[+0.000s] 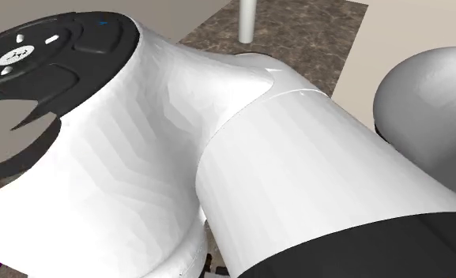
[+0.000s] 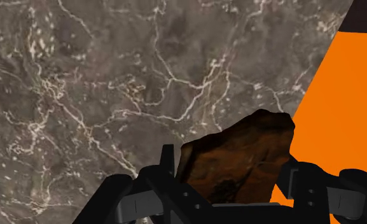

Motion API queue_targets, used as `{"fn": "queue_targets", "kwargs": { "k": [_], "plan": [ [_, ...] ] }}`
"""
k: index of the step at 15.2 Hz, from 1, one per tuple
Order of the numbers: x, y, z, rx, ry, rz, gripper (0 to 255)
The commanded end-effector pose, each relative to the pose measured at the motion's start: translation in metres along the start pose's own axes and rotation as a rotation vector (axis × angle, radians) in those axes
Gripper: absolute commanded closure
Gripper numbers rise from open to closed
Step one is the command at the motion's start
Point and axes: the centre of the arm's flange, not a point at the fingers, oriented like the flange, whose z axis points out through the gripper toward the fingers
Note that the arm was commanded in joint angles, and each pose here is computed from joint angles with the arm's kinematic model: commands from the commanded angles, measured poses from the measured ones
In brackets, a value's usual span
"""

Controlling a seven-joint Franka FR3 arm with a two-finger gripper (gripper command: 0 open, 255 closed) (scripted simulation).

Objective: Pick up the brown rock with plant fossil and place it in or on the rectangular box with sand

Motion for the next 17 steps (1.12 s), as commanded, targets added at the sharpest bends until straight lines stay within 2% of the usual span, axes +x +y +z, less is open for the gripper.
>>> {"fn": "queue_targets", "kwargs": {
  "k": [1,4,17],
  "plan": [
    [0.001,-0.001,-0.011,0.001,0.0,0.001,255],
    [0.002,-0.001,-0.022,0.001,0.0,0.001,255],
    [-0.169,-0.005,-0.038,0.001,0.0,0.001,255]
  ]
}}
